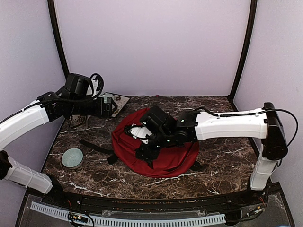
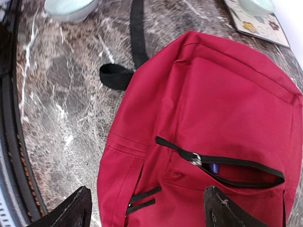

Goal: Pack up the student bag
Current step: Grab the lower front pocket of the student bag.

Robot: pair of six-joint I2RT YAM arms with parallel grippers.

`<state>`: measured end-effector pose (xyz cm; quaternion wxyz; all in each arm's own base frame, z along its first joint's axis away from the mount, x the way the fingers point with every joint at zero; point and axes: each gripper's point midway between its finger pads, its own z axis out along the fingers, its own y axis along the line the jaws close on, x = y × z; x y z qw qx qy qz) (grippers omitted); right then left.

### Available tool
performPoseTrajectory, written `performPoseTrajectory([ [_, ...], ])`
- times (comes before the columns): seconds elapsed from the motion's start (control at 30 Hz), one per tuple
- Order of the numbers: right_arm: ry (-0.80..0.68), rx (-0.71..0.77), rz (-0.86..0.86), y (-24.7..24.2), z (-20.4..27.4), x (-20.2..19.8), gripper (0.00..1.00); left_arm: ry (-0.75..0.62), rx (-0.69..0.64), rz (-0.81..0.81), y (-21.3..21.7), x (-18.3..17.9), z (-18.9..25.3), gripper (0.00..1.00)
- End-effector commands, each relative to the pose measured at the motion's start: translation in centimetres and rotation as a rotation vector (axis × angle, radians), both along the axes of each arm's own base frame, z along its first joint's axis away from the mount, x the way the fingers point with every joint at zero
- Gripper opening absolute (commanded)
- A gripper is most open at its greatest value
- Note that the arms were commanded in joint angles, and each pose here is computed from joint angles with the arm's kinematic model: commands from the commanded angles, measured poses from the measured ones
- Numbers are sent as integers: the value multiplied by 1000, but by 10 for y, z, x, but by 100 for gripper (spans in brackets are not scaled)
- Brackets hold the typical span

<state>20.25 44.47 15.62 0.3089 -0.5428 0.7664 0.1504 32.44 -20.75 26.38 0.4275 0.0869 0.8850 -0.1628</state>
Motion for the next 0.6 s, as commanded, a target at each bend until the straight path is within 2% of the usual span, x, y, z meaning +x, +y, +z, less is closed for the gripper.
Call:
performPoseTrajectory([
  [0.0, -172, -50, 65, 22, -5, 7, 82, -1, 13, 51, 24, -15, 1, 96],
  [0.17, -339, -114, 41, 32, -25, 22, 82, -4, 24, 90, 38, -24, 1, 97],
  [0.43, -426, -173, -15, 37, -46, 42, 81, -1, 14, 107, 45, -32, 1, 97],
  [0.57, -455, -208, -40, 35, -55, 50, 76, 5, 18, 102, 44, -31, 0, 97],
])
